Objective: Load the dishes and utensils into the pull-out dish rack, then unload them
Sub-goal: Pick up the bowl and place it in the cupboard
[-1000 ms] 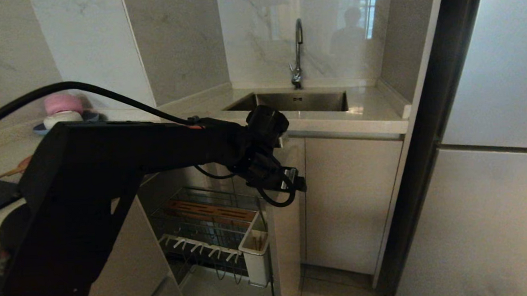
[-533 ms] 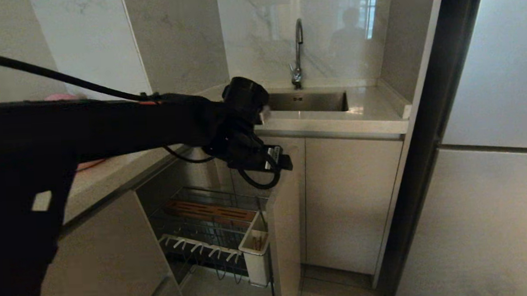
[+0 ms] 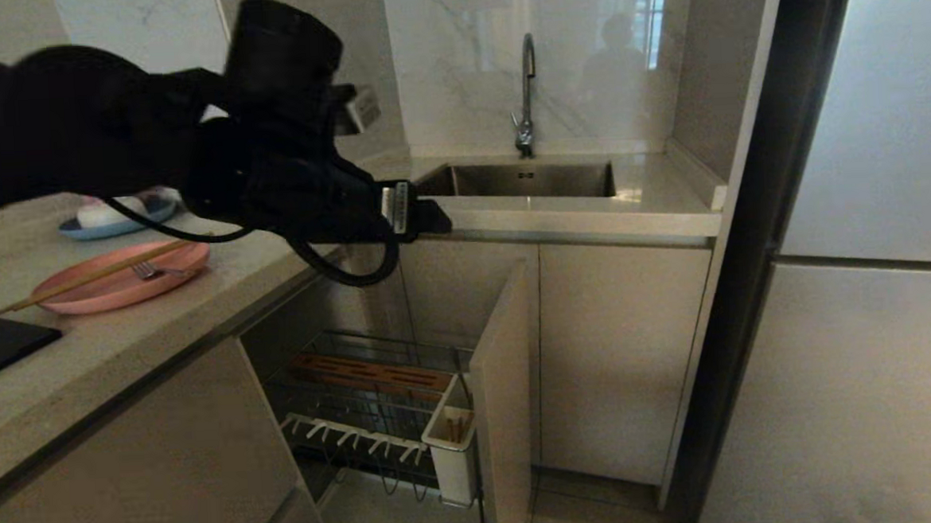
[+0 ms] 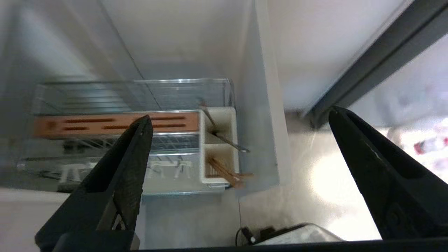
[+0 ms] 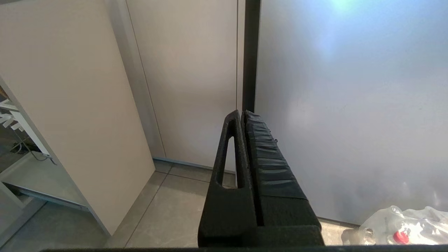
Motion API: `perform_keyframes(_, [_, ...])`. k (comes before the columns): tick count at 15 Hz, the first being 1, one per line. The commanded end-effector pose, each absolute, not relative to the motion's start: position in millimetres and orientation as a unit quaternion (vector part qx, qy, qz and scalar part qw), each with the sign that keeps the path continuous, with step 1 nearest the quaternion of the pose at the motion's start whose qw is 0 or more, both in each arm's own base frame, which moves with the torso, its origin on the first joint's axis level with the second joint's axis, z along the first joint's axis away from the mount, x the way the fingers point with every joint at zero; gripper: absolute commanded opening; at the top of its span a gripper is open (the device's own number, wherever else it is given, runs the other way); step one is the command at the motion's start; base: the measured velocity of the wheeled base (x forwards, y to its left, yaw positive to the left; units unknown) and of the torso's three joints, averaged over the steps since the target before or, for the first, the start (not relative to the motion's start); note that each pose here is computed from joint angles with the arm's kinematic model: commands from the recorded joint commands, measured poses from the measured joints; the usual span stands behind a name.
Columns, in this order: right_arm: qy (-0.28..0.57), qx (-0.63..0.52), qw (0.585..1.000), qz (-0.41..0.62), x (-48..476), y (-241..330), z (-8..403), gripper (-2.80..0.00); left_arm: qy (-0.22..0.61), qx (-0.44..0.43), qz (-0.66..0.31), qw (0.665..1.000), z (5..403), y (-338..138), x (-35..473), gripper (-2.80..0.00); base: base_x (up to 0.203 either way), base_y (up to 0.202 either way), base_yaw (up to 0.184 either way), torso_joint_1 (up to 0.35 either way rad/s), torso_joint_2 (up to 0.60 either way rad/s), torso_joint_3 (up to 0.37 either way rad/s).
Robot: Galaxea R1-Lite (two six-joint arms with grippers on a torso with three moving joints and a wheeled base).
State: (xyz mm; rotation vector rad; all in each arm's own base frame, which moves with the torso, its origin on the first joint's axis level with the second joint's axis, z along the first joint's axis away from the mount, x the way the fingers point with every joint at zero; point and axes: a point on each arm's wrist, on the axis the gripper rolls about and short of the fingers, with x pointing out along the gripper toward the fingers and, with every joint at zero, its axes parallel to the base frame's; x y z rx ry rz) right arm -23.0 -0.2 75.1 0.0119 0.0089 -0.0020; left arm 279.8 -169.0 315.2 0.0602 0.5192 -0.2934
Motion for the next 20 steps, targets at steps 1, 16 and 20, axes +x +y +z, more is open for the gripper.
perform_keyframes(1, [0.005,0.006,1.000,-0.001,-23,0,75,-2.80,0.207,0.008,-0.134,0.969,350,-137,238,0.00,0.000,0.000,0.000,0.000,0.00,0.000])
perform_keyframes(16, [0.005,0.006,1.000,-0.001,-23,0,75,-2.80,0.016,-0.026,0.040,0.999,378,0,32,-2.80,0.000,0.000,0.000,0.000,0.00,0.000])
perform_keyframes(20, [0.005,0.006,1.000,-0.001,-23,0,75,-2.80,-0.006,0.015,0.097,0.995,346,6,-18,-2.80,0.000,0.000,0.000,0.000,0.00,0.000])
